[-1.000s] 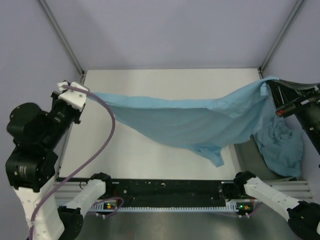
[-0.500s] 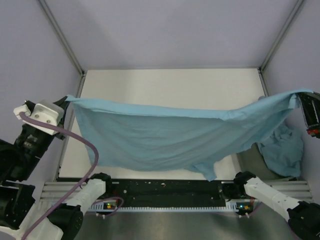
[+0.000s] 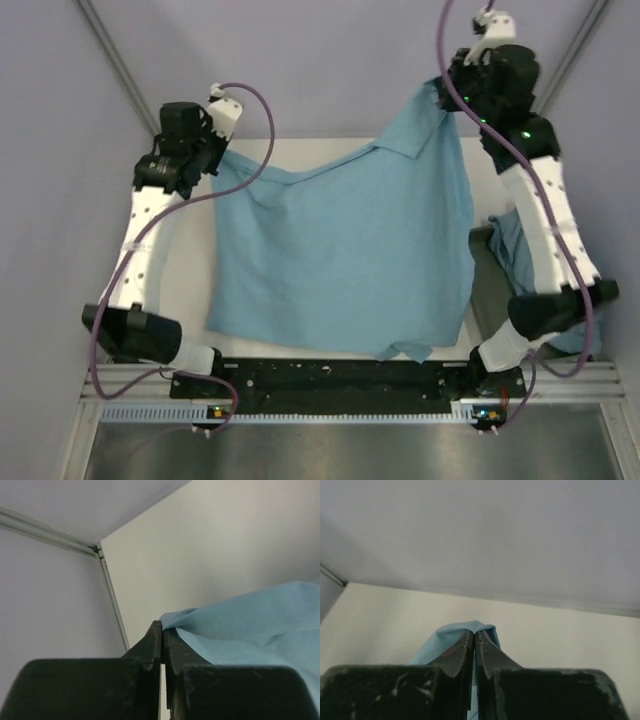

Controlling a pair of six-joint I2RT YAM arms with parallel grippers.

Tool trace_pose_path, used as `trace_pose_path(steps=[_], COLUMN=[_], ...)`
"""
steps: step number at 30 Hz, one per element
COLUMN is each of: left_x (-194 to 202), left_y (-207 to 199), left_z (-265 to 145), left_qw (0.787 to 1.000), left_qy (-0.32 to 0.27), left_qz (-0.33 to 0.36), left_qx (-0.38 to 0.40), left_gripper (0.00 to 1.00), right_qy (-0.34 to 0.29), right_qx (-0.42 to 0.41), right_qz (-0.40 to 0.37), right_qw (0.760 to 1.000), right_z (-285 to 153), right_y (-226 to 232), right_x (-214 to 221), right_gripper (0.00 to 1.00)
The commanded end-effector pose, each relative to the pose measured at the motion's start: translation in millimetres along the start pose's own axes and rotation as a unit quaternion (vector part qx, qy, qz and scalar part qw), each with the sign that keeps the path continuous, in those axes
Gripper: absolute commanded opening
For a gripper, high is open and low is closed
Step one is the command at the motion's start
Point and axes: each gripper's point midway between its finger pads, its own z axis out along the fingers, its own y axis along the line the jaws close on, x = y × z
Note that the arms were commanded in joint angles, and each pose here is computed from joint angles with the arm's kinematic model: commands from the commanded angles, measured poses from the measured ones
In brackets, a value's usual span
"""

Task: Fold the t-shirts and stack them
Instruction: Flatten out the tshirt

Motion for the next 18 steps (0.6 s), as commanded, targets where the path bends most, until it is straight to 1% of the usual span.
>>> trace_pose_path(steps=[1,3,4,5,8,11,12,15,17,18], left_x=[-5.6,10.2,18.9,28.1,50.6,66.4,61.8,70.0,64.4,69.6], left_y=[13.7,3.9,0.2,-3.8,-6.2,-6.2,-1.6,-3.6,5.6,7.1], left_z=[74.1,117.4,137.4,159.3,214.2,256.1,265.2,298.5,313.0,321.0], left_qw=[0.999,0.999,0.999,0.999,0.996,0.994,0.994,0.994,0.993,0.992], left_qy=[-0.015,0.008,0.021,0.035,0.065,0.082,0.076,0.077,0.064,0.066], left_qz=[-0.012,-0.020,-0.025,-0.028,-0.044,-0.053,-0.052,-0.046,-0.044,-0.042], left_qx=[-0.044,-0.031,-0.029,-0.027,-0.037,-0.047,-0.054,-0.063,-0.087,-0.098], left_gripper=[0.00,0.00,0.00,0.00,0.00,0.00,0.00,0.00,0.00,0.00], right_qy=[0.026,0.046,0.065,0.074,0.095,0.101,0.096,0.085,0.049,0.047], right_qx=[-0.018,-0.050,-0.064,-0.077,-0.070,-0.054,-0.050,-0.044,-0.045,-0.042], right_qz=[0.014,0.006,0.008,0.012,0.051,0.107,0.128,0.180,0.193,0.198], right_qw=[0.999,0.998,0.996,0.994,0.992,0.988,0.986,0.979,0.979,0.978], right_z=[97.2,136.1,160.1,174.7,219.6,252.0,259.2,277.0,291.5,297.0], right_y=[-12.9,-9.3,-10.4,-8.7,-26.0,-55.3,-66.7,-87.4,-96.0,-99.0], right_x=[58.2,95.4,126.6,144.5,196.8,228.0,233.2,253.4,250.3,258.6], right_gripper=[0.00,0.00,0.00,0.00,0.00,0.00,0.00,0.00,0.00,0.00])
